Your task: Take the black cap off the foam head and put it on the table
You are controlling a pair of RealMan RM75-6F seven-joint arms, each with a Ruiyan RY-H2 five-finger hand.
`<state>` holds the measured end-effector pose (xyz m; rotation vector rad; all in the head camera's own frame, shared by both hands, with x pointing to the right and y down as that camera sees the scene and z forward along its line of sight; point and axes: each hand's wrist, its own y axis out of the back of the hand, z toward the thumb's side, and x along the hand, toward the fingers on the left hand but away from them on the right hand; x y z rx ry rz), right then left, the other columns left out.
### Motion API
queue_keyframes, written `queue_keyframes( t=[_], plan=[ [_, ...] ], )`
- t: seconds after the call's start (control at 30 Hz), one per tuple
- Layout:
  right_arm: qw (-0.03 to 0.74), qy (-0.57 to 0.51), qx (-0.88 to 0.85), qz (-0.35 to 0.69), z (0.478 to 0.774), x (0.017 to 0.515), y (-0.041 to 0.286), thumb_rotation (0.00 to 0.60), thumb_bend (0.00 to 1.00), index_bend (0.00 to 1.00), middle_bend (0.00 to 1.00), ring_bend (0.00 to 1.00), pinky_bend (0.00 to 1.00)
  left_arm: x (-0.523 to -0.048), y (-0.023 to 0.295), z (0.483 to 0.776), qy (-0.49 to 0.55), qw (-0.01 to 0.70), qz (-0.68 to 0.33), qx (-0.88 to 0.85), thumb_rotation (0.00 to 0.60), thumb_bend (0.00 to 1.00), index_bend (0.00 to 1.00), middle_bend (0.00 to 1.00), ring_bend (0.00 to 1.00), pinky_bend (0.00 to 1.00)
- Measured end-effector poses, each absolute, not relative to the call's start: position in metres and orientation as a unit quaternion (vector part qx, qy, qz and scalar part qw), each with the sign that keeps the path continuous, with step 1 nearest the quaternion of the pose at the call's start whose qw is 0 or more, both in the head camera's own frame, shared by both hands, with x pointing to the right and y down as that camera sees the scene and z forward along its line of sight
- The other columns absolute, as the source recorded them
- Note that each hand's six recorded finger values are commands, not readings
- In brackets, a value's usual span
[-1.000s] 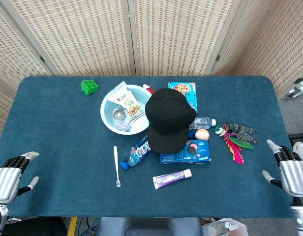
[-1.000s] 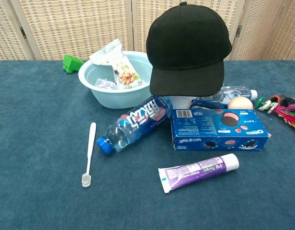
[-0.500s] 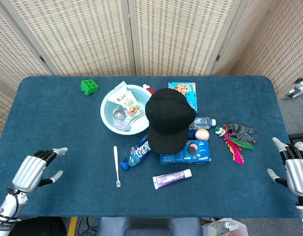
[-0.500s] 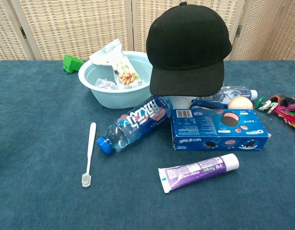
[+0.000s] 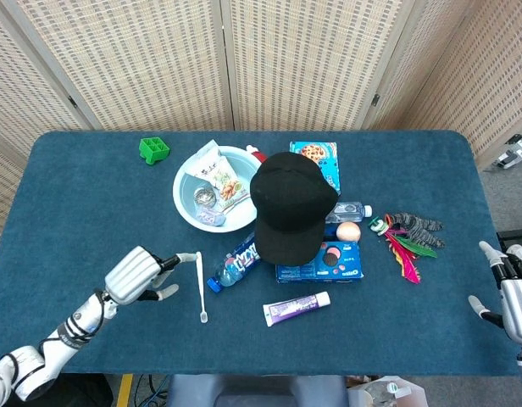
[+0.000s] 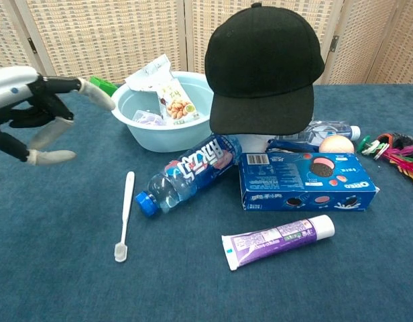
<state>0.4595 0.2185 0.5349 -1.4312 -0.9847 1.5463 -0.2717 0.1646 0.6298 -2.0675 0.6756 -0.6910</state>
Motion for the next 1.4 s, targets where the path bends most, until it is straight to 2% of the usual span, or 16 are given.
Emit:
queue_keyframes(
  t=[0.27,0.6,1.4],
  plan=[
    [0.391,-0.389,-0.562,0.616,0.535,0.464,0.222,0.6,0.19,0.13,0.23,0.19,0.34,-0.22,0.157,0.647,0.261,0.442,-0.207,-0.833,0.6,0.23,0.22,0.88,0.97,1.0],
    [0.384,-0.391,-0.559,0.623,0.536,0.469,0.225,0.6,0.19,0.13,0.23,0.19,0.34,-0.158,0.146,0.663,0.281,0.446,-0.157,-0.835,0.6,0.23,0.26,0.89,0.97,1.0],
    [0.365,-0.4,-0.539,0.645,0.533,0.491,0.236,0.6,0.19,0.13,0.22,0.19,0.34,-0.084,0.131,0.686,0.289,0.48,-0.132,-0.818,0.6,0.23,0.34,0.9,0.99,1.0]
  ],
)
